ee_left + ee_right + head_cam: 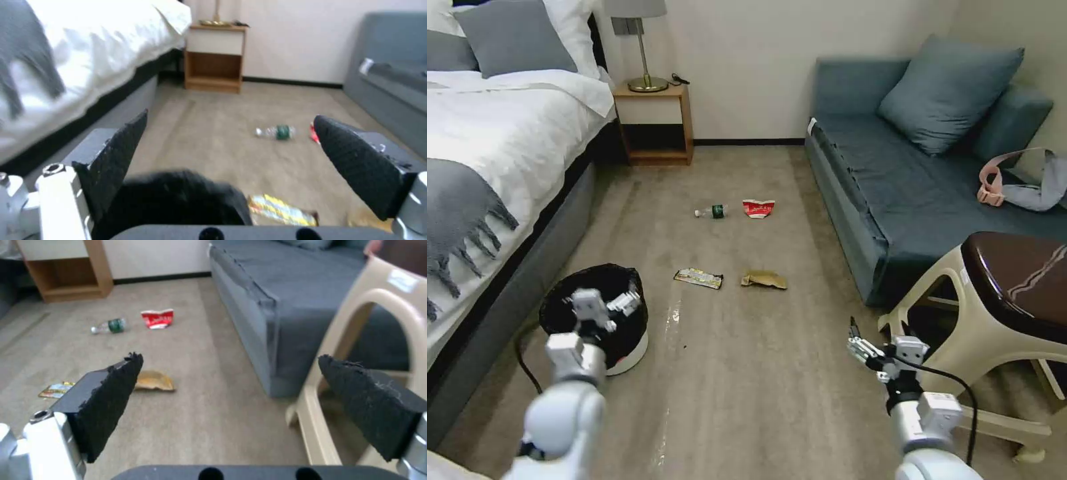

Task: Pick up the trash bin, then pick up the garbage on the floor and place it into the trash bin.

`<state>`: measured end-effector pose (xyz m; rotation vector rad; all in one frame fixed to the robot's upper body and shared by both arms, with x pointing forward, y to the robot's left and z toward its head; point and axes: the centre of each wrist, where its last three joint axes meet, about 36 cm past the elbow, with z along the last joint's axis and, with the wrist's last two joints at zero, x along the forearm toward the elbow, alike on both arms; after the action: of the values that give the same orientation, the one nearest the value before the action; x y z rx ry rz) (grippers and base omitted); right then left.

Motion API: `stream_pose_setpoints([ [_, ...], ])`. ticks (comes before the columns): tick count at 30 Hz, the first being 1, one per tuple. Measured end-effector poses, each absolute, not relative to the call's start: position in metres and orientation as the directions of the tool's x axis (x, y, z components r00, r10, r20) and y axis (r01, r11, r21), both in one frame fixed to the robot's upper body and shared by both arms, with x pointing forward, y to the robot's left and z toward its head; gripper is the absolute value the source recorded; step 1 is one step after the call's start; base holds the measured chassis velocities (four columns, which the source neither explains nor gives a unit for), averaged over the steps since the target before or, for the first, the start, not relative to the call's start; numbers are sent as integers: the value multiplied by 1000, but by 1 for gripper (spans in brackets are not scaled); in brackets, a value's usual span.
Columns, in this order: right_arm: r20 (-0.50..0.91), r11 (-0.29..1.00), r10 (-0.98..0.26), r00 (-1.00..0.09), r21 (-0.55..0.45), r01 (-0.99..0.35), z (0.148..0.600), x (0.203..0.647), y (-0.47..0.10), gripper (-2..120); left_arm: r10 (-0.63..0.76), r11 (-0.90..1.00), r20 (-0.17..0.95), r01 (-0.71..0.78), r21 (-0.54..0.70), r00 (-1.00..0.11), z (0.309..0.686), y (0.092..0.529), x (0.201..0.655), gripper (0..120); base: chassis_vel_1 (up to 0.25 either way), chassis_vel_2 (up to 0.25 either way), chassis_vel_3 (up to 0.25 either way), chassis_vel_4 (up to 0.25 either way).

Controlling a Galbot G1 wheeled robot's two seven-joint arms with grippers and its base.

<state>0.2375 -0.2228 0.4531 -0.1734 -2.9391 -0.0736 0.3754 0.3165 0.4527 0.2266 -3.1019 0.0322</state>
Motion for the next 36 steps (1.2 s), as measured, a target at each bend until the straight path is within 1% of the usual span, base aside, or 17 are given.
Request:
stream_pose_setpoints([
  [2, 217, 990, 121, -969, 51, 135, 469, 227, -222, 100, -162, 987, 18, -162, -23, -987, 469, 327, 384, 100, 0, 0, 0, 0],
  [6, 264, 990, 92, -960, 82, 117, 484, 226, -227, 100, -158, 986, -10, -158, -45, -987, 499, 340, 394, 100, 0, 0, 0, 0],
  [8, 281, 988, 83, -956, 101, 115, 473, 235, -228, 100, -161, 985, -29, -159, -68, -986, 533, 355, 402, 100, 0, 0, 0, 0],
  [11, 283, 988, 81, -956, 107, 115, 465, 241, -228, 100, -178, 981, -14, -177, -74, -984, 541, 363, 407, 99, 0, 0, 0, 0],
  [16, 280, 987, 77, -957, 112, 112, 457, 248, -227, 100, -218, 973, 34, -220, -75, -975, 531, 371, 412, 99, 0, 0, 0, 0],
  [20, 278, 987, 74, -958, 114, 110, 448, 253, -227, 100, -282, 955, 113, -290, -63, -953, 511, 388, 420, 96, 0, 0, 0, 0],
  [21, 277, 988, 74, -958, 112, 109, 444, 256, -227, 100, -307, 947, 151, -317, -48, -940, 504, 398, 424, 94, 0, 0, 0, 0],
  [22, 277, 988, 74, -958, 112, 109, 444, 256, -227, 100, -307, 947, 151, -317, -48, -940, 504, 398, 424, 94, 0, 0, 0, 0],
  [24, 272, 988, 73, -960, 109, 107, 441, 260, -229, 100, -344, 933, 228, -359, -25, -911, 493, 415, 432, 92, 0, 0, 0, 0],
  [25, 272, 988, 73, -960, 109, 107, 441, 260, -229, 100, -344, 933, 228, -359, -25, -911, 493, 415, 432, 92, 0, 0, 0, 0],
  [27, 267, 988, 69, -961, 113, 102, 438, 266, -230, 100, -385, 913, 328, -407, -1, -863, 481, 436, 441, 90, 0, 0, 0, 0],
  [29, 267, 988, 68, -961, 114, 101, 437, 267, -230, 100, -391, 910, 348, -415, 6, -852, 478, 441, 443, 90, 0, 0, 0, 0],
  [30, 265, 989, 64, -962, 115, 98, 435, 270, -230, 100, -406, 902, 396, -430, 31, -823, 475, 452, 446, 89, 0, 0, 0, 0],
  [31, 264, 989, 61, -963, 118, 95, 433, 273, -231, 100, -416, 897, 427, -438, 49, -803, 475, 459, 448, 91, 0, 0, 0, 0],
  [33, 264, 988, 60, -963, 119, 94, 433, 273, -231, 100, -418, 896, 437, -441, 55, -796, 475, 462, 449, 92, 0, 0, 0, 0],
  [34, 260, 988, 52, -964, 126, 87, 431, 279, -230, 100, -422, 891, 483, -448, 67, -767, 474, 470, 451, 93, 0, 0, 0, 0],
  [36, 258, 988, 48, -965, 131, 84, 430, 282, -230, 100, -424, 889, 499, -452, 70, -756, 474, 472, 452, 93, 0, 0, 0, 0],
])
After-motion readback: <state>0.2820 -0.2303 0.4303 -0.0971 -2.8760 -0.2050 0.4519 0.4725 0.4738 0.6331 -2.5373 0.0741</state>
